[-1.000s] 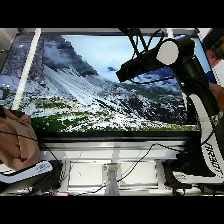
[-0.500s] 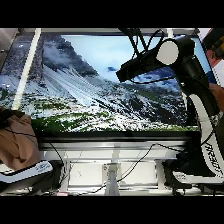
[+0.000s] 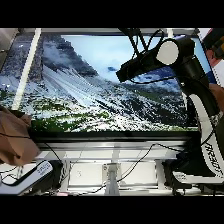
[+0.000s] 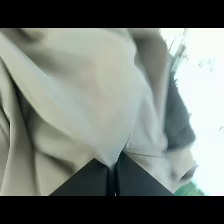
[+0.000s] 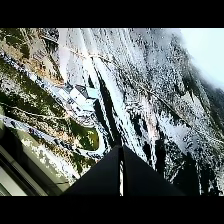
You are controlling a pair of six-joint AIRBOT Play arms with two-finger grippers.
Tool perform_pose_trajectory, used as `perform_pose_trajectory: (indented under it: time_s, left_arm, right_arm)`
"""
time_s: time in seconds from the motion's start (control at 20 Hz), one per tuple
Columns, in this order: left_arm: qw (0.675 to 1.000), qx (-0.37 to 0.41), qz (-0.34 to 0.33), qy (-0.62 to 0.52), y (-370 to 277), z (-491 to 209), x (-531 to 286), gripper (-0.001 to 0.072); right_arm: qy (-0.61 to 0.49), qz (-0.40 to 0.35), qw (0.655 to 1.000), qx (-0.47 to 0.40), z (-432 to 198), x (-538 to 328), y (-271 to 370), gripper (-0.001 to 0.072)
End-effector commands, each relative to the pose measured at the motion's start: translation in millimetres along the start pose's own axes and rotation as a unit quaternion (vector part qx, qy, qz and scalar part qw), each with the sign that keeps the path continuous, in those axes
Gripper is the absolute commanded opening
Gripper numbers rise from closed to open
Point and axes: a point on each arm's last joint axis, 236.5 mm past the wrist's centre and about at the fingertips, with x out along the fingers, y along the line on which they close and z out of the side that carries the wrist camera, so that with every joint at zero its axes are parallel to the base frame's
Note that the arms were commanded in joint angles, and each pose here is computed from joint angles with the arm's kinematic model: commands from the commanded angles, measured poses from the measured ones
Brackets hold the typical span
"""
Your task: Fold the clothes and pants, and hang the long-sleeved shirts on hangers.
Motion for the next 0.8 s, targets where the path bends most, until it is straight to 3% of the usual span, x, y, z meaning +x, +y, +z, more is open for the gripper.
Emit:
perform_pose_trajectory:
  time_s: [0.0, 0.2, 0.35, 0.75]
  left_arm:
    - [0.98, -0.032, -0.059, -0.186, -7.7, 71.0, -87.5, 0.0023]
    - [0.904, -0.115, -0.207, -0.355, -37.5, 116.2, -208.7, 0.0023]
    - [0.846, -0.134, -0.303, -0.418, -67.3, 122.8, -278.1, 0.0022]
    - [0.772, 0.006, -0.525, -0.358, -244.3, 39.8, -360.1, 0.0022]
  right_arm:
    - [-0.001, 0.0, 1.0, 0.0, 0.3, -0.5, 0.6, 0.003]
    - [-0.001, 0.0, 1.0, 0.0, 0.4, -0.5, 0.7, 0.0031]
    - [-0.001, 0.0, 1.0, 0.0, 0.5, -0.5, 0.6, 0.003]
    - [-0.001, -0.023, 1.0, -0.008, 0.6, -1.1, -10.7, 0.003]
